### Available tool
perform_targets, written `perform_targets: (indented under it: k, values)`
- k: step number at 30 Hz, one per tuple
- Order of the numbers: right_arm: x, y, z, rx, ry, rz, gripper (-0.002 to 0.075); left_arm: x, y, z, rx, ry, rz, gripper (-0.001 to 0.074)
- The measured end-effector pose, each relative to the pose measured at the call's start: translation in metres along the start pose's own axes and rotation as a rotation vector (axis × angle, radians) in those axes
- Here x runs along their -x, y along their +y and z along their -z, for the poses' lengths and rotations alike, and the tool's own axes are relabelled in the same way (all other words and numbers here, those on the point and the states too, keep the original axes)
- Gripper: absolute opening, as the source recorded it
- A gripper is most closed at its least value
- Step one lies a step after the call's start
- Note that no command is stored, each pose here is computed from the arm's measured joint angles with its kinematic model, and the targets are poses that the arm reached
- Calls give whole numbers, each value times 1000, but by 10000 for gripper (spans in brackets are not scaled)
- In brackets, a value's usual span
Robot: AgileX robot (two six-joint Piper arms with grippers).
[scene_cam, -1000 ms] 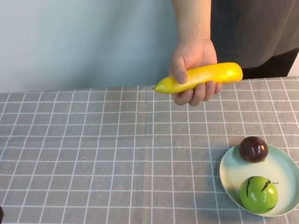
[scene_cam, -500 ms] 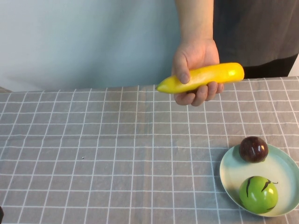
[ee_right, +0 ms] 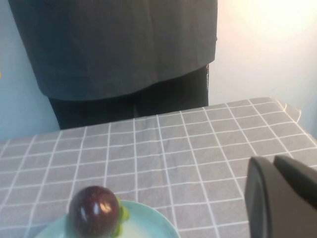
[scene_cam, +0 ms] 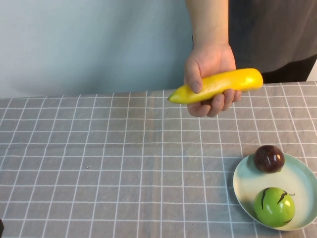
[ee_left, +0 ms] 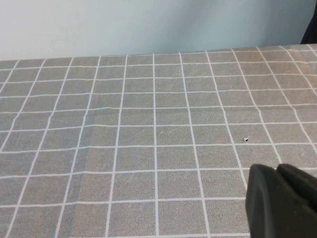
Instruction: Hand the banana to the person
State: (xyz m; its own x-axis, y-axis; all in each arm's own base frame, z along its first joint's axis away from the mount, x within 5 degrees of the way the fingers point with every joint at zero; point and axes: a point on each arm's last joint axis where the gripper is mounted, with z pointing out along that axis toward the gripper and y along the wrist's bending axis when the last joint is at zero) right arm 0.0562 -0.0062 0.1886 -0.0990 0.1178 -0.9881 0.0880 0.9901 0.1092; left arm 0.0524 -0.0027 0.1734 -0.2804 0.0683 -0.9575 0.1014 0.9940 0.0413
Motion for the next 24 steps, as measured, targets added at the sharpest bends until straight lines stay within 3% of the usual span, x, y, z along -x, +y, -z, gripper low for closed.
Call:
perform_targets:
  k: [8, 12, 24]
  values:
    - [-9, 4, 1, 52, 91, 154, -6, 0, 0, 0, 0, 0, 0, -4]
    - [-18, 4, 2, 66, 196, 169, -6, 0, 0, 0, 0, 0, 0, -5]
    - [-19, 5, 2, 70, 205, 178, -6, 0, 0, 0, 0, 0, 0, -4]
